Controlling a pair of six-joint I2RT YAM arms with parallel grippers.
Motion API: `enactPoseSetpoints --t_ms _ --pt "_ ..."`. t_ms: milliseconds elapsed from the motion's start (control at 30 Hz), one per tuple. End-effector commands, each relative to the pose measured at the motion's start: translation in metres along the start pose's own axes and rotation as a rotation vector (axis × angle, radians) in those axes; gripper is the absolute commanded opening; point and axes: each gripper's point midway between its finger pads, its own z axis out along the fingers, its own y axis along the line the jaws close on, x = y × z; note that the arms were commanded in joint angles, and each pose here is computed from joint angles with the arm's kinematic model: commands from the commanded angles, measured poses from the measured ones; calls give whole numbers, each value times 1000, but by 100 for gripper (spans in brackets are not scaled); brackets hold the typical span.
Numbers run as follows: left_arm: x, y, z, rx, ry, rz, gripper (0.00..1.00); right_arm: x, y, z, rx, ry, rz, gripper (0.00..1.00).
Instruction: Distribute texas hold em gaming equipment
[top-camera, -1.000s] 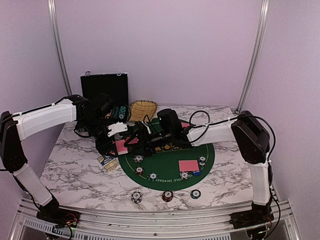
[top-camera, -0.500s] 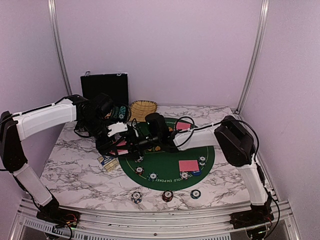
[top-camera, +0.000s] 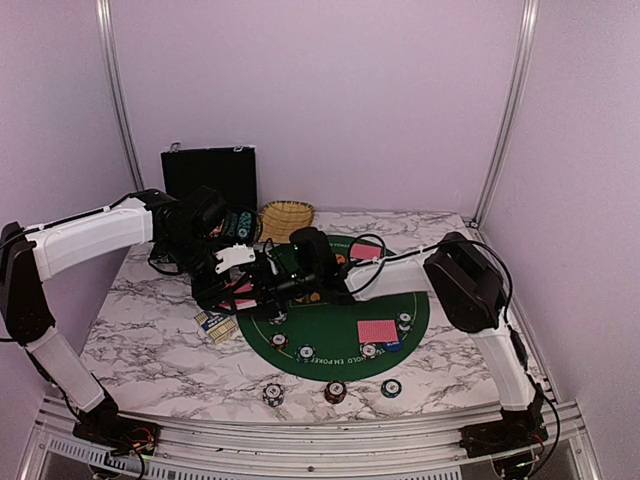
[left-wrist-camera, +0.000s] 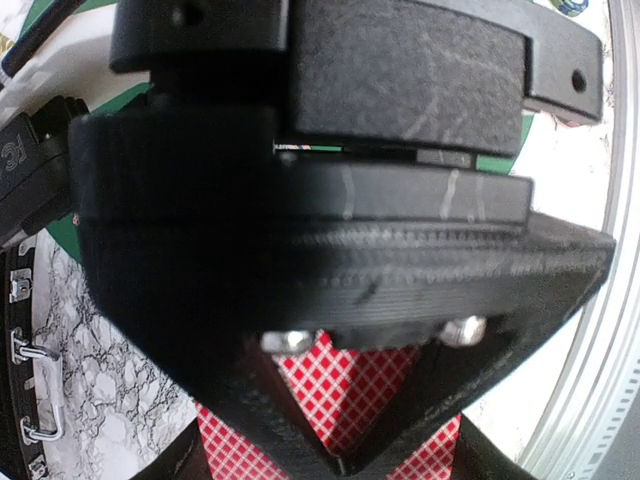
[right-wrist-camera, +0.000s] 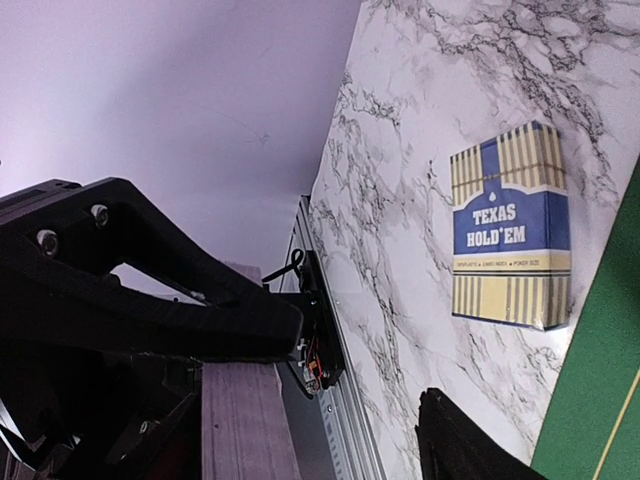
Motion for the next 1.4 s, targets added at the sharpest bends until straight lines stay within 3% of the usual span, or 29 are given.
enactPoseSetpoints --t_ms 0,1367 --pt "-5 -4 -10 9 -22 3 0 -8 -10 -17 48 -44 10 67" --pt "2 -4 -7 0 2 4 0 -7 18 -61 50 -87 -51 19"
